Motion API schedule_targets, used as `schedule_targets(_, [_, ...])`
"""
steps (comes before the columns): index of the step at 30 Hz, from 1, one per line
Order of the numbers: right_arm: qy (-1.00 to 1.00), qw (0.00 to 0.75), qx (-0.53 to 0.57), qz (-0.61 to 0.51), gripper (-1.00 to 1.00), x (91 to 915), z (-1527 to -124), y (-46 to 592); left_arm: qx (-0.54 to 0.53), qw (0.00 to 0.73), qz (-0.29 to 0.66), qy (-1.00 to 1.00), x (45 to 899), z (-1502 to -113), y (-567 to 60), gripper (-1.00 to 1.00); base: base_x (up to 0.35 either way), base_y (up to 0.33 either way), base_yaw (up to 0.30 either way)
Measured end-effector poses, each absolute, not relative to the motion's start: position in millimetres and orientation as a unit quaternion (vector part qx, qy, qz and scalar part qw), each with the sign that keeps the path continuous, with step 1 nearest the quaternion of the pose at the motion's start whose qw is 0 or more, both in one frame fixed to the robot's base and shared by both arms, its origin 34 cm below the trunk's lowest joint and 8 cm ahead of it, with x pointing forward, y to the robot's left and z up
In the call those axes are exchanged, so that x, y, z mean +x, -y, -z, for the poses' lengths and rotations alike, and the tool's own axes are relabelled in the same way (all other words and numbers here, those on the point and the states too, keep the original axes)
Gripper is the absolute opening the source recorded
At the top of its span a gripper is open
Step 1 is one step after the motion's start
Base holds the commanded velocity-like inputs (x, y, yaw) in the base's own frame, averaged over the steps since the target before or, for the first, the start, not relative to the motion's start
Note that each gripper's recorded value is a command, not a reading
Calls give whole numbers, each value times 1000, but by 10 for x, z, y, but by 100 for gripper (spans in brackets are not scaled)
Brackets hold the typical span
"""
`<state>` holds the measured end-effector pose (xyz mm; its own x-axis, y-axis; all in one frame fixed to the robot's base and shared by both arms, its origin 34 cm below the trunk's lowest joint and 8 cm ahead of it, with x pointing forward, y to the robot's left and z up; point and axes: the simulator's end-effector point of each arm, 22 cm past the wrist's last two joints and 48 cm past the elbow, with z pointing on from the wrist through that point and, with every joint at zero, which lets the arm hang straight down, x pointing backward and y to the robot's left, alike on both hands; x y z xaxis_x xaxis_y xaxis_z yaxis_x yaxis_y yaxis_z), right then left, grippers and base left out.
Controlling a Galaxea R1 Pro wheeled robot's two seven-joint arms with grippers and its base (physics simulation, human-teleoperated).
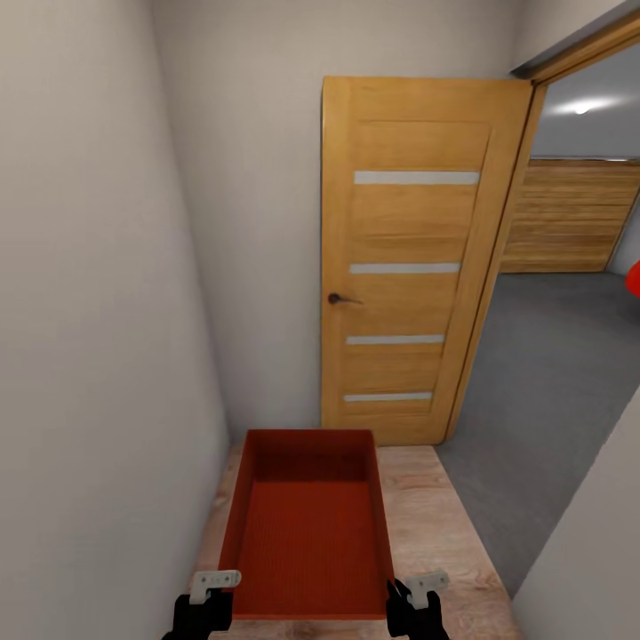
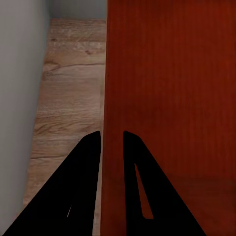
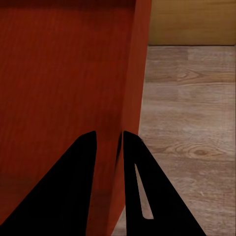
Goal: Move the two storage containers from the living room to the garage. In the garage, place one container on the floor and stack the other container on top of it (either order is fine).
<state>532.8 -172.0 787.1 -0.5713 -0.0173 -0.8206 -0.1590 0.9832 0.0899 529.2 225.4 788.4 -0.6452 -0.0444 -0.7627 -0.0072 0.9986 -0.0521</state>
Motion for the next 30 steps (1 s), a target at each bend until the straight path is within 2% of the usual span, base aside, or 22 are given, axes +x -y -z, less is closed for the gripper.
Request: schedule_targets(30, [-883, 460, -50, -77, -100, 5328, -7871, 1720, -14, 421, 22, -907, 5293, -7886, -2254, -100, 326, 0, 0])
